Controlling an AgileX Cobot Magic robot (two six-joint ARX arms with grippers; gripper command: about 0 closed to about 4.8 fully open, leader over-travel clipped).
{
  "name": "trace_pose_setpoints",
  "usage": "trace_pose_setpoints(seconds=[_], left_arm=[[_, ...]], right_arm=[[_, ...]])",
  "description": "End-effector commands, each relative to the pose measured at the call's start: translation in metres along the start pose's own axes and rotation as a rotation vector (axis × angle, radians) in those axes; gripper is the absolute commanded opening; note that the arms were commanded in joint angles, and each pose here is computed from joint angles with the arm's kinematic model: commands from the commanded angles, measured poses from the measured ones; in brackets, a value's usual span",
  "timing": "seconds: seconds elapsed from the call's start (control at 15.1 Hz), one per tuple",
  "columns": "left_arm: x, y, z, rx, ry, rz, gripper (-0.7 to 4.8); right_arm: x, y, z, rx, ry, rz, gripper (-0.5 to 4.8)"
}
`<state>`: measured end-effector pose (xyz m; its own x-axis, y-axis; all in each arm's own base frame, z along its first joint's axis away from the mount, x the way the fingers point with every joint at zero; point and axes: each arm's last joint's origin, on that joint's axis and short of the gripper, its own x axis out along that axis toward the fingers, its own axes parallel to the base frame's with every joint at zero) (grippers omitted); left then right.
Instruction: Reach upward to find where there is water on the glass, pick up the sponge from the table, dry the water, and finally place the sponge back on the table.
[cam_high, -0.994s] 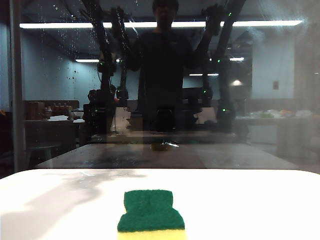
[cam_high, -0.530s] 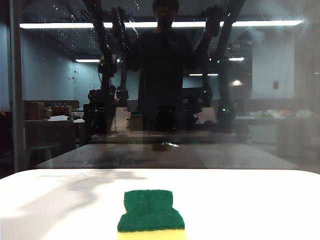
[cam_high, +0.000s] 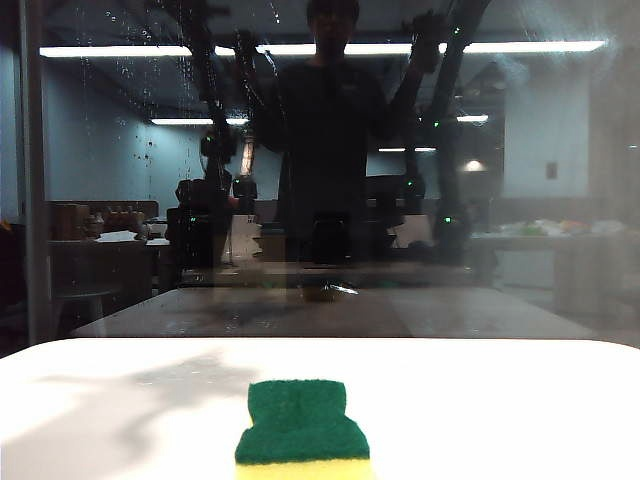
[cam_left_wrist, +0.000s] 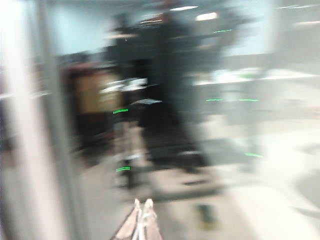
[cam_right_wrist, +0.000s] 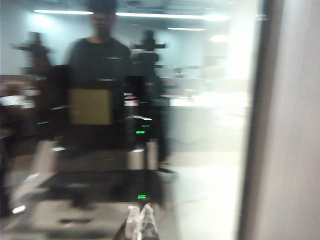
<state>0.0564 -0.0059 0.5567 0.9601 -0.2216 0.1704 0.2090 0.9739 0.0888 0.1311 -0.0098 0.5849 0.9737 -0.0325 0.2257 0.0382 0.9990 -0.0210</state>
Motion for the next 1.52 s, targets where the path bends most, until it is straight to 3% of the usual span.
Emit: trace_pose_setpoints(seconds=[0.07, 0.2, 0.4, 0.53, 0.66, 0.86, 0.93, 0.99, 1.06, 1.33, 1.39, 1.52], left_arm=[[-0.015, -0.010, -0.019, -0.062, 0.034, -0.179, -0.05], [-0.014, -0.013, -0.050, -0.186, 0.132, -0.257, -0.05], [-0.009, -0.021, -0.117, -0.377, 0.322, -0.478, -0.05], [-0.011, -0.024, -0.159, -0.468, 0.423, -0.494, -0.05], [-0.013, -0.027, -0.192, -0.507, 0.490, -0.493, -0.05], [-0.004, -0.031, -0.256, -0.634, 0.685, -0.495, 0.01], [-0.001, -0.034, -0.275, -0.663, 0.755, -0.507, 0.70], [0.002, -0.037, -0.289, -0.677, 0.804, -0.524, 1.88], [0.005, -0.039, -0.297, -0.678, 0.828, -0.538, 2.67], [0.020, -0.051, -0.314, -0.587, 0.886, -0.490, 3.22], [0.028, -0.059, -0.316, -0.566, 0.890, -0.498, 3.51], [0.045, -0.078, -0.326, -0.524, 0.937, -0.542, 3.50]], right_arm=[[-0.004, 0.006, 0.004, -0.006, -0.028, 0.192, -0.05], [-0.005, 0.010, 0.004, -0.008, -0.030, 0.330, -0.05], [-0.007, 0.013, 0.004, -0.009, -0.029, 0.448, -0.05], [-0.007, 0.013, 0.004, -0.007, -0.025, 0.450, -0.05], [-0.010, 0.013, 0.005, -0.008, -0.030, 0.469, -0.05], [-0.011, 0.015, 0.004, -0.004, -0.023, 0.514, -0.05], [-0.011, 0.015, 0.004, -0.001, -0.023, 0.514, -0.05], [-0.011, 0.015, 0.004, 0.001, -0.021, 0.514, -0.05], [-0.011, 0.015, 0.004, 0.001, -0.021, 0.514, -0.05], [-0.011, 0.015, 0.004, 0.001, -0.021, 0.514, -0.05], [-0.011, 0.015, 0.004, 0.001, -0.021, 0.514, -0.05], [-0.011, 0.015, 0.004, 0.001, -0.020, 0.513, -0.04]])
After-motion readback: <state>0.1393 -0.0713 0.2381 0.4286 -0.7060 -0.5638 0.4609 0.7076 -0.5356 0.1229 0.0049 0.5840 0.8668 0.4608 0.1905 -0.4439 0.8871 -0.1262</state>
